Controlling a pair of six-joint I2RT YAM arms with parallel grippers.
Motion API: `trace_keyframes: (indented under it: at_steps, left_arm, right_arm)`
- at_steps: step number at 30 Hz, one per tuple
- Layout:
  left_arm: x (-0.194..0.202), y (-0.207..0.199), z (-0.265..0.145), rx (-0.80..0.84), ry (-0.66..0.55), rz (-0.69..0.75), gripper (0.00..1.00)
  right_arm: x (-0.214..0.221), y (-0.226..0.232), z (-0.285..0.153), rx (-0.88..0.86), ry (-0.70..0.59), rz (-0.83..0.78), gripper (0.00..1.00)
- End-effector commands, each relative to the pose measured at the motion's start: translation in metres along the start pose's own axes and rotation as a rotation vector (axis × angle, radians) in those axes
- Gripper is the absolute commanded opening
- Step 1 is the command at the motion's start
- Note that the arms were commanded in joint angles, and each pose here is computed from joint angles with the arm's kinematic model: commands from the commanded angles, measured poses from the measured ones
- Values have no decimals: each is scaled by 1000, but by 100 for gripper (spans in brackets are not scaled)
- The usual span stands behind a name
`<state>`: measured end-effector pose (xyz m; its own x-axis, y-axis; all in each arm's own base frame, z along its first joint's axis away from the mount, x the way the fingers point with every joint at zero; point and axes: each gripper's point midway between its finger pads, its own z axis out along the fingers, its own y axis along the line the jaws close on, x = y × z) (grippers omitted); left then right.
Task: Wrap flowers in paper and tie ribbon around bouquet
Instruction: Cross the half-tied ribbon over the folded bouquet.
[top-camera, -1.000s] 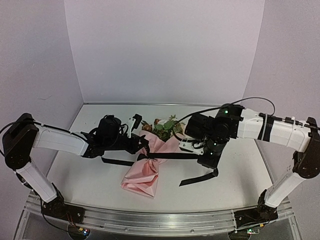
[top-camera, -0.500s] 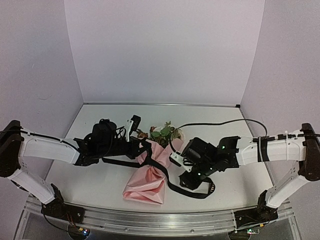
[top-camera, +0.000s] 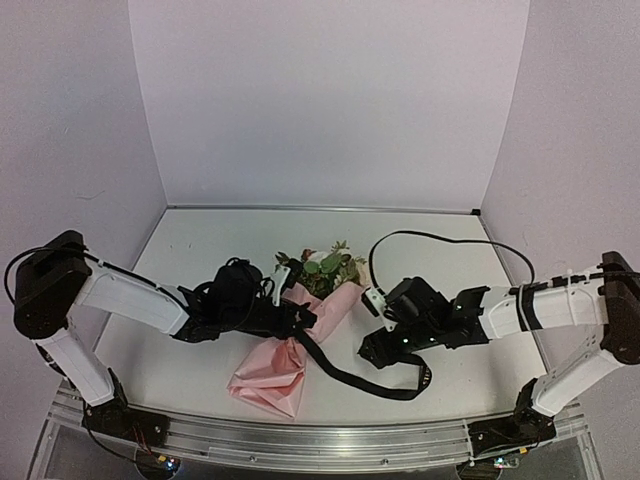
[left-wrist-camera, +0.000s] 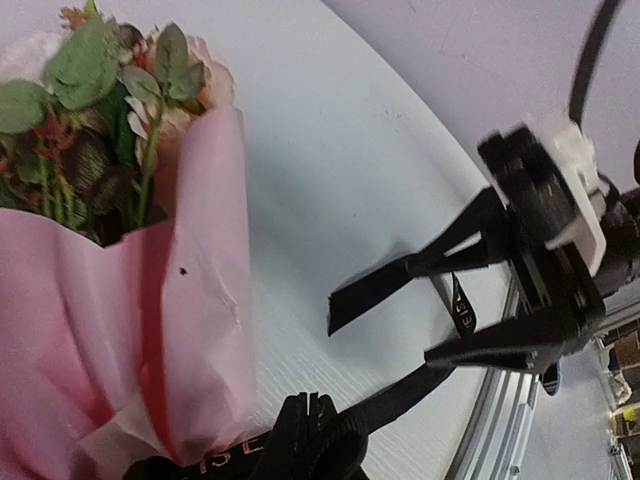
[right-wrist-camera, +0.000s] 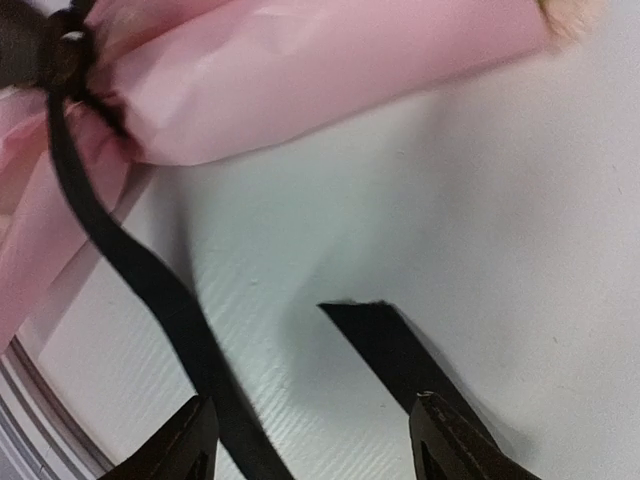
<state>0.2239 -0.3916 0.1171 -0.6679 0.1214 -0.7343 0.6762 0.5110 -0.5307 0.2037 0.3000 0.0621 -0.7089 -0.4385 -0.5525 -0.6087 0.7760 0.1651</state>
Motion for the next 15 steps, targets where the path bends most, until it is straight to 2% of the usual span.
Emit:
trace_keyframes:
  at_steps: [1,7,11,15]
  left_arm:
    - [-51,-45,20,111,-113,7,0]
    - [-82,-48,11,69,-206,-18,0]
    - [-82,-41,4,19,-200,-12,0]
    - [-74,-36,0,8,-179,3,0]
  right_arm:
    - [-16,-17,-5,-74,-183,181,72]
    - [-23,-1,11,-166,-246,104,75]
    - [-28,20,27,-208,-267,-33,76]
    - [-29,16,42,-173,-290,-99,78]
